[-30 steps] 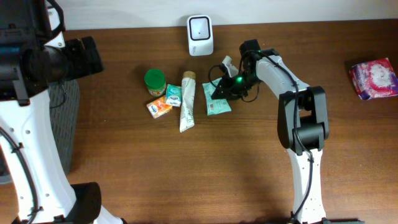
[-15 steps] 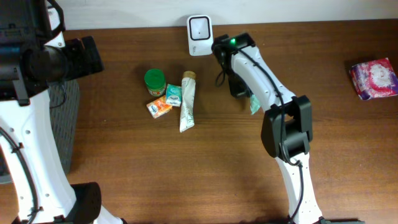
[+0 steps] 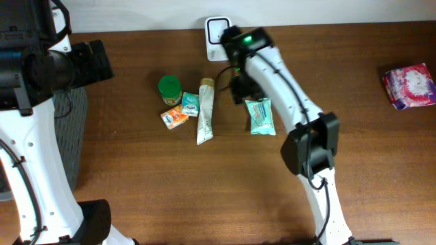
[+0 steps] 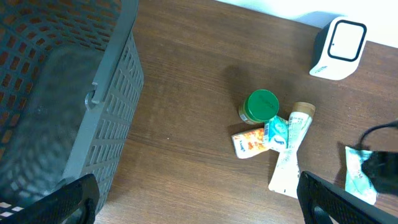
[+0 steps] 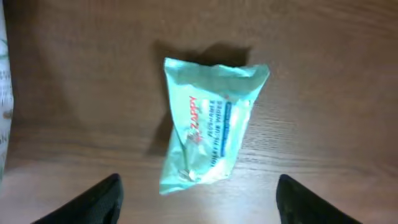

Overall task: Scan the item barcode
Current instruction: 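Lift the green wrapper and hold it in front of the scanner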

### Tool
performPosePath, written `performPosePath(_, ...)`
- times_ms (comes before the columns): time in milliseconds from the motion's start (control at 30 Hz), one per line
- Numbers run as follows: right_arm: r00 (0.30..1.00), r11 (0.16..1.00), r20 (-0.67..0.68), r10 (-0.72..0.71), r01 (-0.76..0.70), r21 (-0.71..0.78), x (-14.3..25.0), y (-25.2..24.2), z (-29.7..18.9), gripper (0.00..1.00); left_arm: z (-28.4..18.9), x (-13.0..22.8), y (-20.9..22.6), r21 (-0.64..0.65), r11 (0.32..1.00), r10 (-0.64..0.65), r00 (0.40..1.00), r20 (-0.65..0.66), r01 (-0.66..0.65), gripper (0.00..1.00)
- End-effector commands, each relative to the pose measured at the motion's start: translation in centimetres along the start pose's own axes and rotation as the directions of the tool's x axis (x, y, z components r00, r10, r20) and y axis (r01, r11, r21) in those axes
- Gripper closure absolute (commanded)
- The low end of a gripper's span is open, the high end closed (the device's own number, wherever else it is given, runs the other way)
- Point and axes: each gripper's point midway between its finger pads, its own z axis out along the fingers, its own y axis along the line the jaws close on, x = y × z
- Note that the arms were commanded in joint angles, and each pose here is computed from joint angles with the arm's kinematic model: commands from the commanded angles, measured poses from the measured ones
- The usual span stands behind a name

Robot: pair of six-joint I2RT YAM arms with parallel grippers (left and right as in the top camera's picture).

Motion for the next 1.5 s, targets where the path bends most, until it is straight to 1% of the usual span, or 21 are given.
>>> performPosePath(0, 0.985, 0.945, -0.05, -0.167, 0.145, -0.292, 1.3, -0.5, -0.2, 0.25, -0.2, 0.0, 0.1, 0.005, 1.0, -0.01, 1.0, 0.005, 0.01, 0.01)
performPosePath(33, 0.987, 0.939, -0.069, -0.144, 0.114, -0.323, 1.5, -1.3, 0.1, 0.27, -0.2, 0.0, 0.1, 0.005, 1.0, -0.01, 1.0, 0.004, 0.01, 0.01)
performPosePath(67, 0.989, 0.929, -0.082, -0.119, 0.082, -0.361, 1.6, -1.8, 0.3, 0.37, -0.2, 0.0, 0.1, 0.005, 1.0, -0.01, 1.0, 0.004, 0.01, 0.01)
performPosePath(100, 0.989, 0.92, -0.104, -0.106, 0.058, -0.387, 1.9, -2.1, 0.7, 0.32, -0.2, 0.0, 0.1, 0.005, 1.0, -0.01, 1.0, 0.004, 0.01, 0.01)
performPosePath(133, 0.988, 0.921, -0.118, -0.104, 0.051, -0.387, 2.1, -2.1, 1.2, 0.21, -0.2, 0.0, 0.1, 0.005, 1.0, -0.01, 1.0, 0.004, 0.01, 0.01)
performPosePath(200, 0.984, 0.92, -0.143, -0.103, 0.039, -0.39, 2.4, -1.6, 2.3, 0.22, -0.2, 0.0, 0.1, 0.005, 1.0, -0.01, 1.0, 0.004, 0.01, 0.01)
performPosePath(267, 0.982, 0.919, -0.158, -0.107, 0.037, -0.392, 2.7, -1.3, 3.4, 0.37, -0.2, 0.0, 0.1, 0.005, 1.0, -0.01, 1.0, 0.004, 0.01, 0.01)
performPosePath(467, 0.981, 0.927, -0.186, -0.053, -0.021, -0.374, 2.8, -0.6, 7.2, 0.47, -0.2, 0.0, 0.1, 0.005, 1.0, -0.01, 1.0, 0.004, 0.01, 0.01)
performPosePath(500, 0.982, 0.928, -0.181, -0.047, -0.025, -0.373, 2.6, -0.4, 7.4, 0.54, -0.2, 0.0, 0.1, 0.005, 1.0, -0.01, 1.0, 0.005, 0.01, 0.01)
performPosePath(600, 0.989, 0.928, -0.143, -0.046, -0.011, -0.373, 1.9, 0.6, 8.4, 0.56, -0.2, 0.0, 0.1, 0.005, 1.0, -0.01, 1.0, 0.004, 0.01, 0.01)
performPosePath(667, 0.991, 0.928, -0.126, -0.032, -0.017, -0.372, 1.4, 1.3, 8.4, 0.73, -0.2, 0.0, 0.1, 0.005, 1.0, -0.01, 1.0, 0.004, 0.01, 0.01)
performPosePath(733, 0.993, 0.928, -0.111, -0.047, 0.002, -0.373, 1.2, 2.1, 8.3, 0.8, -0.2, 0.0, 0.1, 0.005, 1.0, -0.01, 1.0, 0.004, 0.01, 0.01)
performPosePath(800, 0.992, 0.926, -0.111, -0.061, 0.015, -0.376, 1.4, 2.7, 8.0, 0.96, -0.2, 0.0, 0.1, 0.005, 1.0, -0.01, 1.0, 0.004, 0.01, 0.01)
performPosePath(867, 0.993, 0.9, -0.118, -0.003, -0.048, -0.434, 0.8, 3.0, 5.4, 0.96, -0.2, 0.0, 0.1, 0.005, 1.0, -0.01, 1.0, 0.004, 0.01, 0.01)
performPosePath(1000, 0.99, 0.551, -0.133, 0.056, -0.142, -0.823, -0.7, 4.7, -5.0, 0.96, -0.2, 0.0, 0.1, 0.005, 1.0, -0.01, 1.0, 0.004, 0.01, 0.01)
performPosePath(1100, 0.956, 0.365, -0.291, 0.034, -0.282, -0.887, 1.2, 5.2, -8.2, 0.96, -0.2, 0.0, 0.1, 0.005, 1.0, -0.01, 1.0, 0.004, 0.01, 0.01)
performPosePath(1233, 0.939, 0.202, -0.344, 0.023, -0.342, -0.918, 0.7, 6.1, -11.0, 0.96, -0.2, 0.0, 0.1, 0.005, 1.0, -0.01, 1.0, 0.004, 0.01, 0.01)
performPosePath(1300, 0.941, 0.208, -0.337, 0.025, -0.334, -0.919, 0.6, 6.0, -10.9, 0.96, -0.2, 0.0, 0.1, 0.005, 1.0, -0.01, 1.0, 0.004, 0.01, 0.01)
performPosePath(1367, 0.969, 0.297, -0.241, 0.05, -0.245, -0.923, -0.4, 6.0, -9.2, 0.96, -0.2, 0.0, 0.1, 0.005, 1.0, -0.01, 1.0, 0.004, 0.01, 0.01)
performPosePath(1433, 0.993, 0.397, 0.053, 0.102, 0.008, -0.918, -5.1, 6.4, -8.0, 0.96, -0.2, 0.0, 0.1, 0.005, 1.0, -0.01, 1.0, 0.004, 0.01, 0.01)
performPosePath(1467, 0.978, 0.449, 0.122, 0.168, 0.034, -0.893, -7.6, 5.9, -7.6, 0.96, -0.2, 0.0, 0.1, 0.005, 1.0, -0.01, 1.0, 0.004, 0.01, 0.01)
